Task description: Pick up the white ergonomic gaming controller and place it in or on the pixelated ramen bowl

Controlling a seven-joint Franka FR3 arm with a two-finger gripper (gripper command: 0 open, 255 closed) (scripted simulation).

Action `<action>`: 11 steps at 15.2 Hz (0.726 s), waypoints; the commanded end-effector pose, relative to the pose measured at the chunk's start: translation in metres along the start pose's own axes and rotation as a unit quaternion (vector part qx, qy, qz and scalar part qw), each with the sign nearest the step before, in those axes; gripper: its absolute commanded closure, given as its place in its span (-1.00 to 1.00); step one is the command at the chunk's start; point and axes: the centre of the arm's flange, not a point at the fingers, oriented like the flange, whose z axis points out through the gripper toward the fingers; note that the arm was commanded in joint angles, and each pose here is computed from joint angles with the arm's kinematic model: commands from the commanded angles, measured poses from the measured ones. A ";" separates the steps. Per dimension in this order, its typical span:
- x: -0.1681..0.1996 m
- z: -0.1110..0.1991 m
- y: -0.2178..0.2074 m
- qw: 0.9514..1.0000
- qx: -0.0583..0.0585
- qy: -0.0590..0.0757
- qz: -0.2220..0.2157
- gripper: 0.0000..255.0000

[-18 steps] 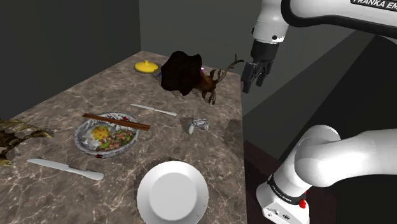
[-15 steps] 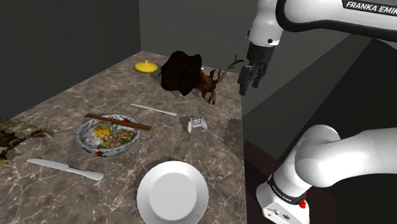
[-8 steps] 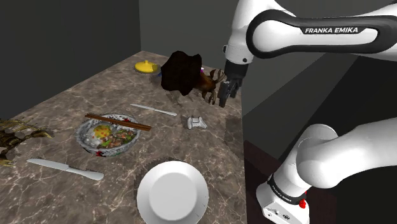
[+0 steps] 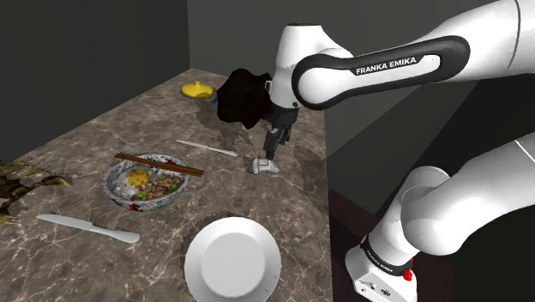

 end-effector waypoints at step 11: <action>0.026 0.073 -0.024 0.999 0.000 0.011 -0.041 -1.00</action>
